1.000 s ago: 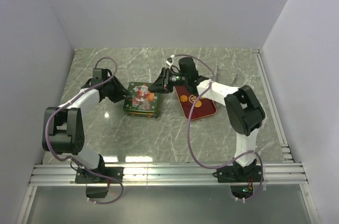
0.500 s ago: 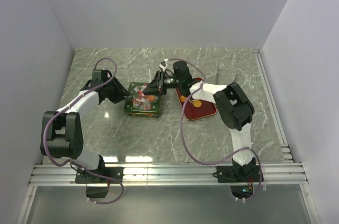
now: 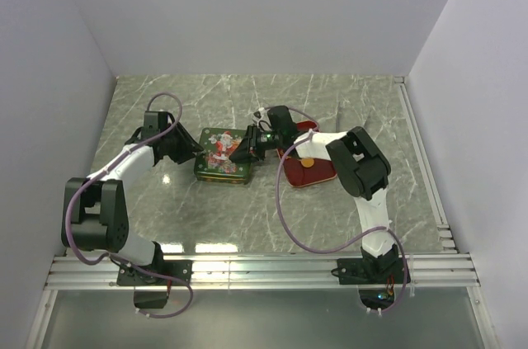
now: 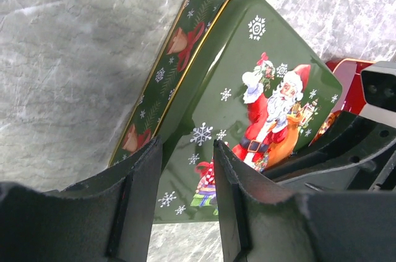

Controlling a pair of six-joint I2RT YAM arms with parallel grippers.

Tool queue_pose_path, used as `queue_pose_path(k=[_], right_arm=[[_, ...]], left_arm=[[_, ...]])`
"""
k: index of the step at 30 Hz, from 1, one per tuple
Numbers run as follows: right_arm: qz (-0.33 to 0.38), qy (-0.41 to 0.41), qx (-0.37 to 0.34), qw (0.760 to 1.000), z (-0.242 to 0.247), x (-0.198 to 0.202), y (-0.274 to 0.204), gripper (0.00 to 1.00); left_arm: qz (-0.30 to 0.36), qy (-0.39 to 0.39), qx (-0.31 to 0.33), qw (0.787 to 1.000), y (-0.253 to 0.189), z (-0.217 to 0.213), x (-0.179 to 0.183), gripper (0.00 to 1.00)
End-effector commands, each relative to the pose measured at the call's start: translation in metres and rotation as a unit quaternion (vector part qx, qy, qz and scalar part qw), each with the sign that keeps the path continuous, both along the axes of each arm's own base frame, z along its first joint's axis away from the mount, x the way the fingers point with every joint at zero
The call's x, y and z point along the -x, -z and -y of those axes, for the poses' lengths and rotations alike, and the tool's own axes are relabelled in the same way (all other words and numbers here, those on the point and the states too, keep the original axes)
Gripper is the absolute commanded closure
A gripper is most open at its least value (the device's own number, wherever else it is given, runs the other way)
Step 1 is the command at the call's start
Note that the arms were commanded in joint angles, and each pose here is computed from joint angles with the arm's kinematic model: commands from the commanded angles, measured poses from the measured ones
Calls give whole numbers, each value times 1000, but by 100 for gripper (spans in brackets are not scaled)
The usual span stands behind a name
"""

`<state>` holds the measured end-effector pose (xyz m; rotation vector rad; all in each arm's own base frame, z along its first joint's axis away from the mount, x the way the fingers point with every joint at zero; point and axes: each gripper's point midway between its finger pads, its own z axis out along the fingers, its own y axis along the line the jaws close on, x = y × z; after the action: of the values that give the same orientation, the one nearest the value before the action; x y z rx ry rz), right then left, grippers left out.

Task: Pack the cookies

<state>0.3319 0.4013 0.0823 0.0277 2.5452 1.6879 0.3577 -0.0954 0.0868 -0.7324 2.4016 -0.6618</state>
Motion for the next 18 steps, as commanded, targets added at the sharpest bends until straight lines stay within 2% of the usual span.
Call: queue_pose_path(k=[1, 9, 18], right_arm=[[-4, 21, 59, 998, 16, 0, 23, 73], [54, 10, 31, 998, 7, -10, -33, 73], [144, 2, 6, 990, 2, -19, -124, 72]], left_arm=[[19, 6, 9, 1000, -14, 7, 2, 56], [23, 7, -4, 1000, -19, 3, 1, 55], [40, 1, -38, 998, -31, -8, 1, 55]])
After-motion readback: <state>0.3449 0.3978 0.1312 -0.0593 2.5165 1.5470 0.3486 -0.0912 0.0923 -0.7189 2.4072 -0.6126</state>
